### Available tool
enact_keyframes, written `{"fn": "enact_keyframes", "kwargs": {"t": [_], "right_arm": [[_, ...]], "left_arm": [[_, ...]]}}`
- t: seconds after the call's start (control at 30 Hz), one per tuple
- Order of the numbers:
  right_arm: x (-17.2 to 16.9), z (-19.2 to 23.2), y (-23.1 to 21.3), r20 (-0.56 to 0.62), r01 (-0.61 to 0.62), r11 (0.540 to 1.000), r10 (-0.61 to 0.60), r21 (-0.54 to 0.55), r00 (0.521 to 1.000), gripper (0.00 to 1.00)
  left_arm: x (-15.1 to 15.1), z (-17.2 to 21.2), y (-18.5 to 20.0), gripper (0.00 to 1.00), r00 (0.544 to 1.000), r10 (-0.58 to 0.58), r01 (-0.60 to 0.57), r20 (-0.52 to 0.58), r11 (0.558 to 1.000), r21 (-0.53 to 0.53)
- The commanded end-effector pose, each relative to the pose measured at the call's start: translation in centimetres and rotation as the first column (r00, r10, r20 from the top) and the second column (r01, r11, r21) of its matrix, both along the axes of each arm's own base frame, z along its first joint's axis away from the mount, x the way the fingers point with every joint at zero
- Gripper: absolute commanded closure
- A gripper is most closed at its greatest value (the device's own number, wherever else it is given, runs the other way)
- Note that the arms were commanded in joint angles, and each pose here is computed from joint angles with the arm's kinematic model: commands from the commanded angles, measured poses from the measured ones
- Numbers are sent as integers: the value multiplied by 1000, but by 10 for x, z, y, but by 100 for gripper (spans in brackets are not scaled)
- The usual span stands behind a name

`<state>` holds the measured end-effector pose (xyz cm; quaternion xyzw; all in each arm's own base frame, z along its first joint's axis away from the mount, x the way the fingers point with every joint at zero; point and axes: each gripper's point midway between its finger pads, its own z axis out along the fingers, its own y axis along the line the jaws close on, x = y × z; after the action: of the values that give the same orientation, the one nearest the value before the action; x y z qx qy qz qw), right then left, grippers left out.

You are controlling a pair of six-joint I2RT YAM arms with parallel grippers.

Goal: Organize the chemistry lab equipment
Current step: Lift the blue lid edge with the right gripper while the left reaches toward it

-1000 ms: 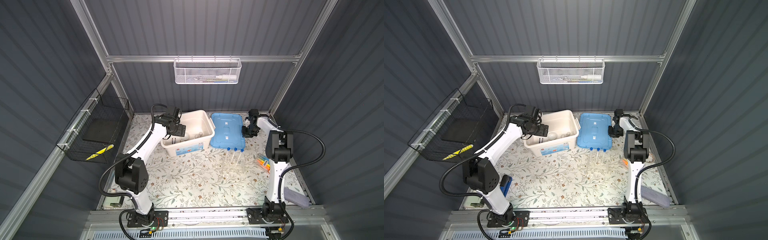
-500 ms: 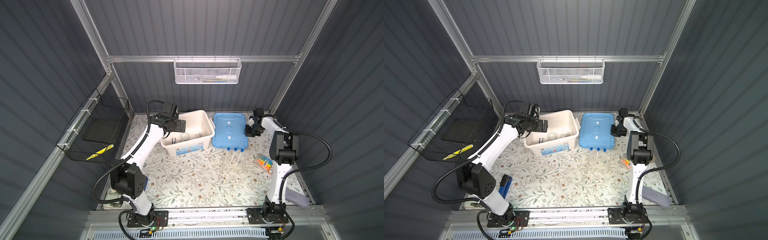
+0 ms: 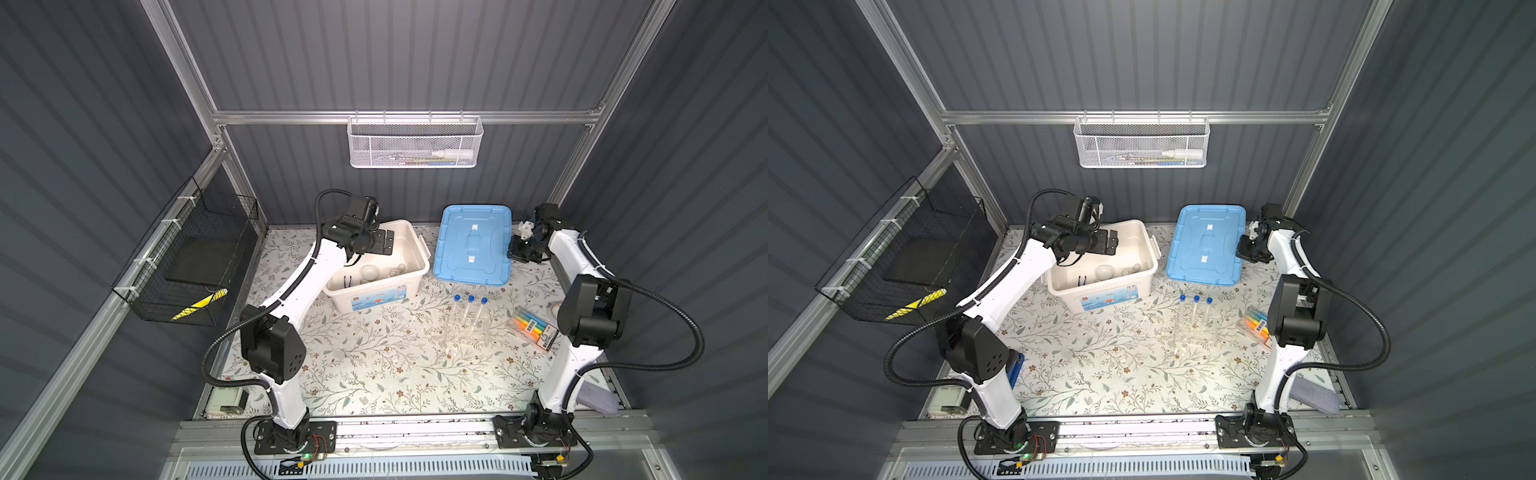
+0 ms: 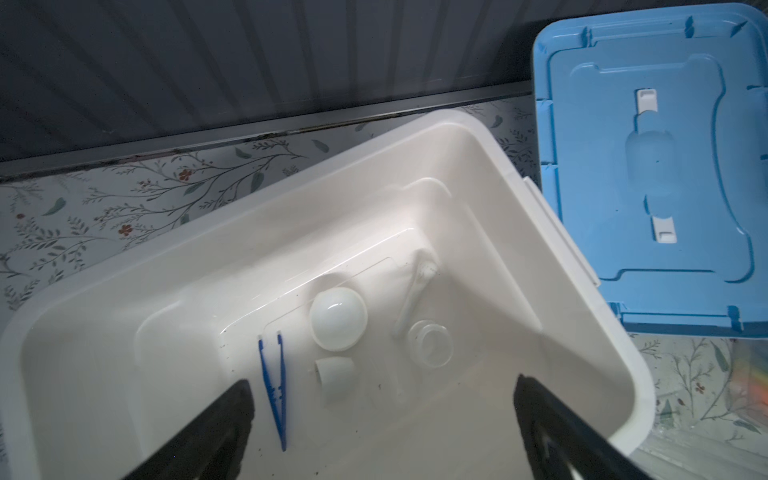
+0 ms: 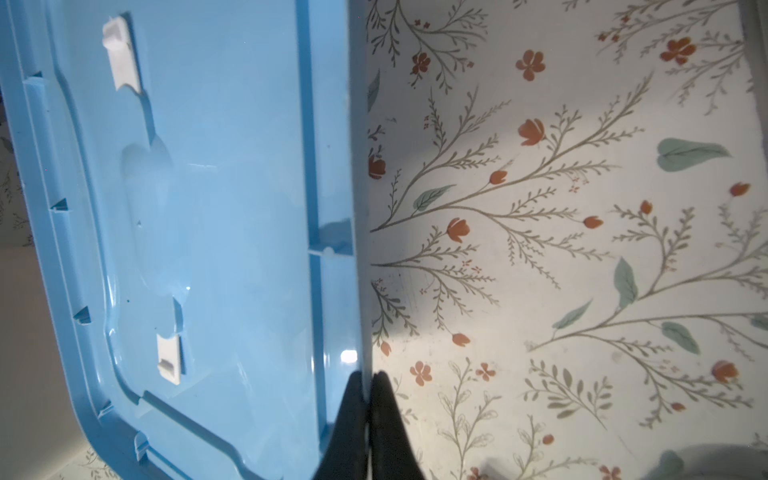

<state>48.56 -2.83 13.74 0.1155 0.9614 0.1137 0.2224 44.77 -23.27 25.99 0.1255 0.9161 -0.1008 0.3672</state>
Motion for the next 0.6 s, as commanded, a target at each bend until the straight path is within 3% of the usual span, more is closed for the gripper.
{"fn": "enact_keyframes", "kwargs": {"t": [0.0, 0.3, 0.57], "right_arm": [[-12, 22, 2, 28, 12, 999, -14, 46, 1000, 100], [-36, 60, 6, 96, 25, 995, -34, 93, 995, 100], [-50, 87, 19, 147, 10, 987, -34, 163, 989, 100]], "left_arm": [[3, 10, -26, 0, 999, -40, 40, -5, 996, -82], [4, 16, -74, 0, 990, -129, 108, -53, 949, -295], [-1, 23, -101, 1, 981, -182, 142, -61, 904, -403]]}}
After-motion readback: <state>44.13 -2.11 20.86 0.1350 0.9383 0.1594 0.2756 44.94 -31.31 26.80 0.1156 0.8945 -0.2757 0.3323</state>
